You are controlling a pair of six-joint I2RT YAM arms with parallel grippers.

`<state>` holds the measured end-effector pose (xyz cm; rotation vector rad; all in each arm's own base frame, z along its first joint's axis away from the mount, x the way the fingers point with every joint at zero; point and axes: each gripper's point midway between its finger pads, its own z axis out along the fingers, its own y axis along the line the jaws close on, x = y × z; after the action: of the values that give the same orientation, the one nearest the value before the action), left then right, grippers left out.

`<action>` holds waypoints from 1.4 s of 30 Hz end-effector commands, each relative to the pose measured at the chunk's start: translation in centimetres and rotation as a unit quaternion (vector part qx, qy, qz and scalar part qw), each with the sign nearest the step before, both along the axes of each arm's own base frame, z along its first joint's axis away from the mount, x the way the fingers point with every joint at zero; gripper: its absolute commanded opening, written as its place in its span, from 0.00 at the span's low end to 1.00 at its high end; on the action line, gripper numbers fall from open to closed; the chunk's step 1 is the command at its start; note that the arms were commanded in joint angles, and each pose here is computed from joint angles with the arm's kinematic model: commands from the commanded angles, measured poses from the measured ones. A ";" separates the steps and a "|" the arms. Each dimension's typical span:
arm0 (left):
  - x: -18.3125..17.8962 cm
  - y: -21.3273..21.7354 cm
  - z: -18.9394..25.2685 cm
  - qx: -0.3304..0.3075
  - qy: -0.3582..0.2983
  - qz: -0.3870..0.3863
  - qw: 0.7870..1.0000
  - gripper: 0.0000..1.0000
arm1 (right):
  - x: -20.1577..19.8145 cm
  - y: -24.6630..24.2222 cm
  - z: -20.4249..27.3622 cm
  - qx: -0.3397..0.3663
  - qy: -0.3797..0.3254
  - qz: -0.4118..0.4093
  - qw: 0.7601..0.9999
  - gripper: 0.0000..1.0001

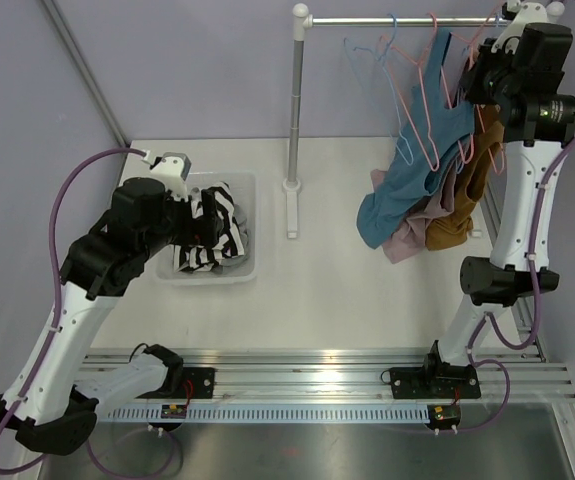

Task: Remove the tank top from the hanger

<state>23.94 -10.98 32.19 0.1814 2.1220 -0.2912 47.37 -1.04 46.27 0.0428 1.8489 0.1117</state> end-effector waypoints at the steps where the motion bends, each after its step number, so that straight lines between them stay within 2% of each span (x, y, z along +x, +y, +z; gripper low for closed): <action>1: 0.1 -1.0 5.3 -0.044 -0.074 -0.007 0.996 0.99 | -5.5 1.6 6.3 0.017 -0.075 0.024 0.997 0.00; 8: 1.9 -5.2 12.1 -0.098 -0.157 -0.035 0.982 0.99 | -10.8 3.2 4.0 0.038 -0.028 0.055 0.997 0.00; 10: 1.9 -6.8 13.7 -0.113 -0.178 -0.053 0.976 0.99 | -13.3 3.8 4.9 0.043 -0.046 0.066 0.996 0.00; 11: 1.9 -7.5 15.9 -0.127 -0.210 -0.065 0.967 0.99 | -13.7 3.9 3.9 0.047 -0.034 0.066 0.996 0.00; 13: 2.0 -9.8 17.1 -0.125 -0.225 -0.095 0.962 0.99 | -16.3 4.2 4.7 0.049 -0.048 0.066 0.995 0.00; 19: 0.2 -17.5 22.4 -0.147 -0.308 -0.198 0.919 0.99 | -22.6 4.6 3.7 0.054 -0.046 0.062 0.996 0.00; 24: -1.3 -22.9 24.6 -0.184 -0.341 -0.255 0.886 0.99 | -27.6 6.0 2.9 0.063 -0.055 0.092 0.992 0.00; 27: -0.8 -26.2 24.5 -0.190 -0.334 -0.280 0.880 0.99 | -29.9 7.8 2.0 0.083 -0.049 0.135 0.986 0.00; 28: -0.2 -27.9 23.2 -0.180 -0.324 -0.288 0.883 0.99 | -30.2 8.1 1.5 0.088 -0.043 0.143 0.985 0.00; 31: -0.2 -30.4 22.1 -0.167 -0.325 -0.301 0.881 0.99 | -32.3 9.6 2.2 0.100 -0.068 0.185 0.975 0.00; 36: 0.3 -32.5 20.1 -0.143 -0.317 -0.308 0.886 0.97 | -34.9 12.0 3.6 0.118 -0.089 0.257 0.955 0.00; 40: 0.6 -33.0 18.6 -0.133 -0.307 -0.310 0.890 0.86 | -35.1 12.4 4.1 0.120 -0.093 0.270 0.951 0.00; 42: 1.0 -33.0 17.9 -0.122 -0.302 -0.302 0.896 0.70 | -34.9 12.3 4.2 0.120 -0.093 0.269 0.951 0.00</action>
<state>24.92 -44.92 46.83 0.7513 1.4321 -0.7474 12.73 10.36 48.08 -0.2297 1.6962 0.6572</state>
